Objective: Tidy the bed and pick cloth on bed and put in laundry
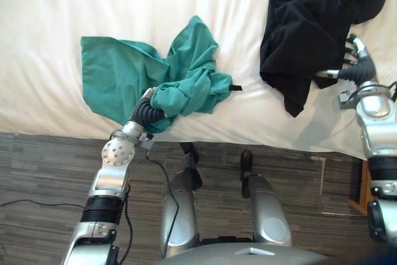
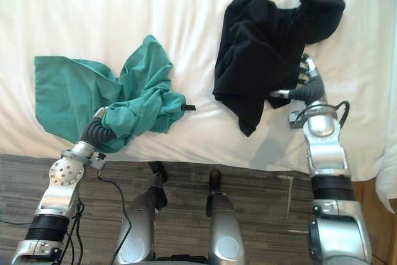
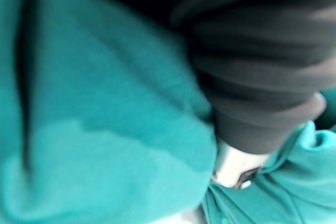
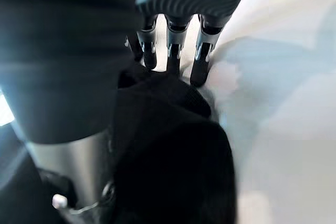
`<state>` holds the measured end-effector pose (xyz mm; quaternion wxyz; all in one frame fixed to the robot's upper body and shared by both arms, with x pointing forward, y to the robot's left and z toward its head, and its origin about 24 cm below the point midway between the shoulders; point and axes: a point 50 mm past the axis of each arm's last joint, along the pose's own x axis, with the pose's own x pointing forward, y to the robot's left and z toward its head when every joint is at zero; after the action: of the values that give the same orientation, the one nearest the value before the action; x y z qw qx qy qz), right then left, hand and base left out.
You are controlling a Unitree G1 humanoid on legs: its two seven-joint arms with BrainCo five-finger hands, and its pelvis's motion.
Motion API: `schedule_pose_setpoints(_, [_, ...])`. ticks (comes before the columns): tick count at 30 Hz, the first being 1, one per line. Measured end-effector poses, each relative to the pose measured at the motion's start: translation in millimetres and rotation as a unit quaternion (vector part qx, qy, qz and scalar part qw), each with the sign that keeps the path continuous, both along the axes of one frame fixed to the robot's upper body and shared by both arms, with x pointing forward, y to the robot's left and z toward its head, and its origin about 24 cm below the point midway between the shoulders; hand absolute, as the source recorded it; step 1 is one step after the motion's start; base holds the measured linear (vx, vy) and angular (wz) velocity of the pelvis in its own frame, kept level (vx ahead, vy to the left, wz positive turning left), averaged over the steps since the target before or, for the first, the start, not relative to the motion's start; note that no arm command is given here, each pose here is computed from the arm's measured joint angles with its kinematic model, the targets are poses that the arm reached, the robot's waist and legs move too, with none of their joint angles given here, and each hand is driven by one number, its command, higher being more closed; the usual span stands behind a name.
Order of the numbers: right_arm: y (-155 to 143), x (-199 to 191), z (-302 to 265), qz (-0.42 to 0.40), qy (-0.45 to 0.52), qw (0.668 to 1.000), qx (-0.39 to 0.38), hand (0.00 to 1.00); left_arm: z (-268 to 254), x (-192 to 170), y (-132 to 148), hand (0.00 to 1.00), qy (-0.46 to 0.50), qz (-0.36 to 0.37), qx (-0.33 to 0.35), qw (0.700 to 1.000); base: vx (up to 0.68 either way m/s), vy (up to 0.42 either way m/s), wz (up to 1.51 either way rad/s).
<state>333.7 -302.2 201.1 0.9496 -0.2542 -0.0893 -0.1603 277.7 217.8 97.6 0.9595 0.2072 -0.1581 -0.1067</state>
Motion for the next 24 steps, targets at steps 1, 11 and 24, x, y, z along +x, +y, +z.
schedule_pose_setpoints(1, [-1.7, 1.0, 5.0, 0.000, -0.001, 1.000, -0.003, 0.00, 0.8, -0.1, 0.0, 1.00, -0.004, -0.001, -0.003, 1.000, 0.00, 0.000, 0.00])
schedule_pose_setpoints(11, [12.9, -1.6, 29.1, 0.039, -0.051, 0.998, 0.012, 0.00, 2.0, -0.8, -2.3, 1.00, -0.026, 0.015, -0.035, 0.999, 0.01, -0.014, 0.00])
schedule_pose_setpoints(24, [85.3, -2.8, 58.7, 0.157, -0.125, 0.980, -0.001, 0.00, -6.1, -0.3, -11.8, 1.00, -0.022, 0.023, -0.067, 0.997, 0.02, -0.020, 0.02])
